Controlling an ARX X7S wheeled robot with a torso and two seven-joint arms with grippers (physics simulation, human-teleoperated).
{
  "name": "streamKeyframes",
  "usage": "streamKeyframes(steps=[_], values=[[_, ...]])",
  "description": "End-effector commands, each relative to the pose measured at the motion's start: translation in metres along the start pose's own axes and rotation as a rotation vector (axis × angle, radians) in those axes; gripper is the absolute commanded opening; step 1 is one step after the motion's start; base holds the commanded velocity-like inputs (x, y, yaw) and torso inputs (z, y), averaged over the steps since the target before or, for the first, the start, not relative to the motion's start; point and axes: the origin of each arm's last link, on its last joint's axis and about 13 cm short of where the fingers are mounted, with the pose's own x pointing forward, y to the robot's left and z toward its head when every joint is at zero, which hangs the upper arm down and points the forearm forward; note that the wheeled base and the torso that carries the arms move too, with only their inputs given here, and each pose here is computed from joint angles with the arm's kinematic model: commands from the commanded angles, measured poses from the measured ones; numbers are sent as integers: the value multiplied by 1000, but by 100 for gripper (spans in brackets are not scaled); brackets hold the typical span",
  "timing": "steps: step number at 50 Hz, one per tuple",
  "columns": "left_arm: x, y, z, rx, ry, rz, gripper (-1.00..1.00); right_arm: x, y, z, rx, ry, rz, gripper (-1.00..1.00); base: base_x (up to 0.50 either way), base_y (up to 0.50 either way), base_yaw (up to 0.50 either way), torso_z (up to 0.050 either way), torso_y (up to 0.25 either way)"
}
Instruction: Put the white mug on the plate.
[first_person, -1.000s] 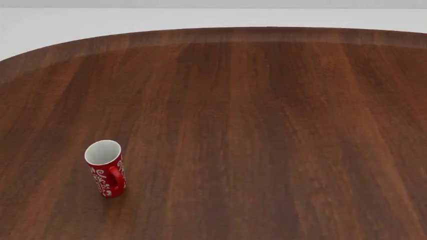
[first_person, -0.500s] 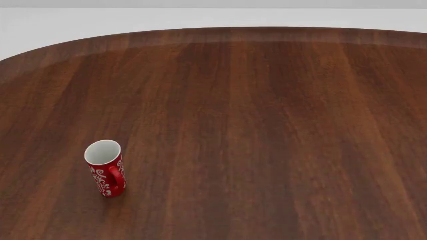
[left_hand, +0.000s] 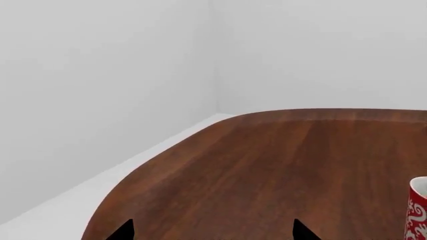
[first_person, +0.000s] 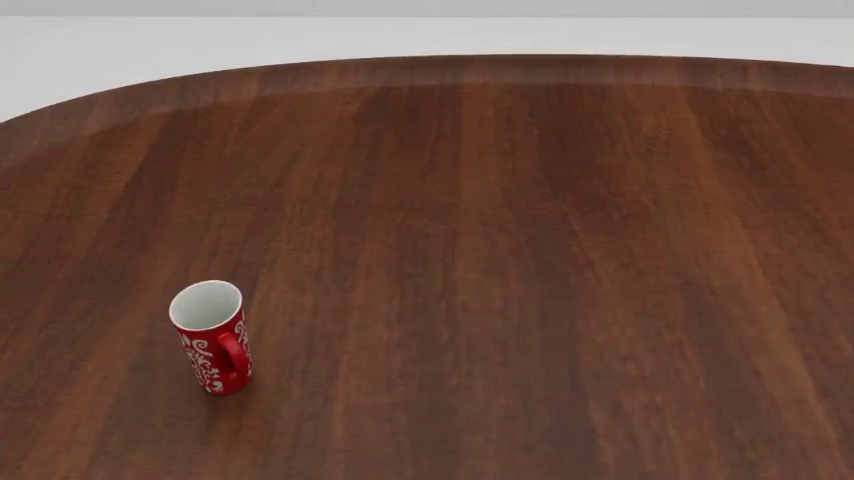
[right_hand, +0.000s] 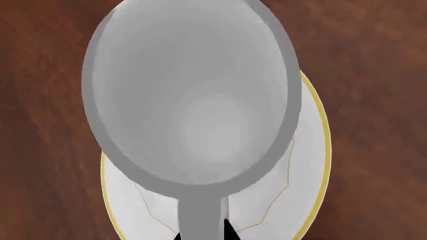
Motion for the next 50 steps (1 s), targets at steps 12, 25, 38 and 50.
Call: streamKeyframes(steps=[12,25,38,50], values=[[0,-1,0,-2,2,-5,100,-6,-9,-6,-36,8,-34,100,0,0,0,0,0],[1,0,2,-6,-5,-6,100,-12,-6,-2,-44,-10,-26,100,0,0,0,0,0],[1,-1,5,-6,-9,-7,100,-36,5,12,-76,-76,0,100,0,0,0,0,0],[2,-2,2,-9,-11,-17,100,-73,24,32,-143,-166,30,100,0,0,0,0,0]])
